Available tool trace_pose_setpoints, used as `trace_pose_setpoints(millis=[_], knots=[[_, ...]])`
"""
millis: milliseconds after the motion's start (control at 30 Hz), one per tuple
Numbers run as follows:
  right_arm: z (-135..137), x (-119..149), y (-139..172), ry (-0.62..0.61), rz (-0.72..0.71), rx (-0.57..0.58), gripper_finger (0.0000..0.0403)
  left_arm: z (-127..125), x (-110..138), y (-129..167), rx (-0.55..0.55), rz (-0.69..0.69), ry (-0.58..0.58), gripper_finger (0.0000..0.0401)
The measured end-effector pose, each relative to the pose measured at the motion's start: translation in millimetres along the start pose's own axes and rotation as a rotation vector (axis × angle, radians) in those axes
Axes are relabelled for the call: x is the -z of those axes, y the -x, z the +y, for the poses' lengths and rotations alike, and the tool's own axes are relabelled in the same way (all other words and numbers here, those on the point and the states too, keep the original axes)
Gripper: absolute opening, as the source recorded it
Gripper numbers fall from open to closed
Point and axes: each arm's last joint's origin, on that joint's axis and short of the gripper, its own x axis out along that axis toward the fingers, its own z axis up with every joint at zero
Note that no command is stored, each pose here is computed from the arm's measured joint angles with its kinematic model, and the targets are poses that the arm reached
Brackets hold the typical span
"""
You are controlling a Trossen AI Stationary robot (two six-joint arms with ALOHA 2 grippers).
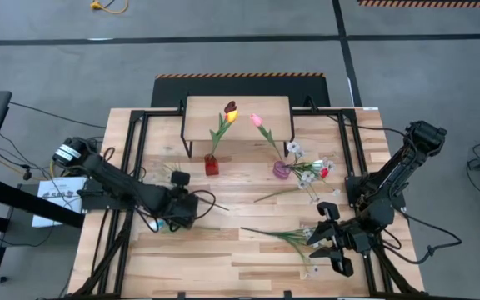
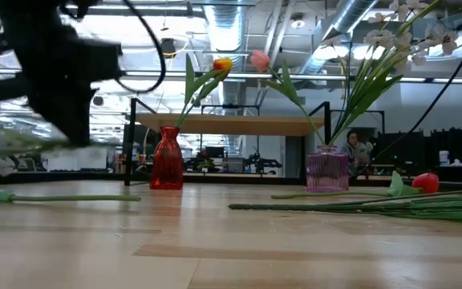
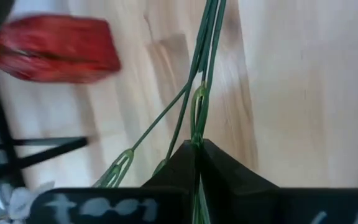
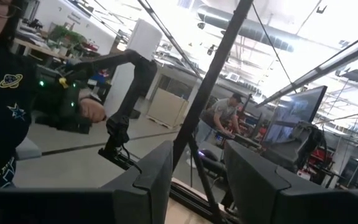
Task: Pick and place flowers into a vace then onto a shelf
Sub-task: Put the left white flowers into the pink vase
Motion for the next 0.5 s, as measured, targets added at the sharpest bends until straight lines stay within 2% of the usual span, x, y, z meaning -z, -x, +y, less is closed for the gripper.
trace_pose_setpoints(millis=[133,333,500], knots=[[-0.4,-0.6,0.0,-0.004,-0.006,0.004,0.0138,0.6,-10.2,22.3,-0.001,-0.031,-0.026,0.0002],[-3.4,-4.7,0.2,-0.028,-0.046,0.031,0.0136,-9.3,-24.7,57.9,0.083,-0.134,-0.056,0.0001],[-7.5,-10.0,0.7,-0.06,-0.097,0.069,0.0132,-10.6,-30.3,96.3,0.027,-0.209,-0.085,0.0]])
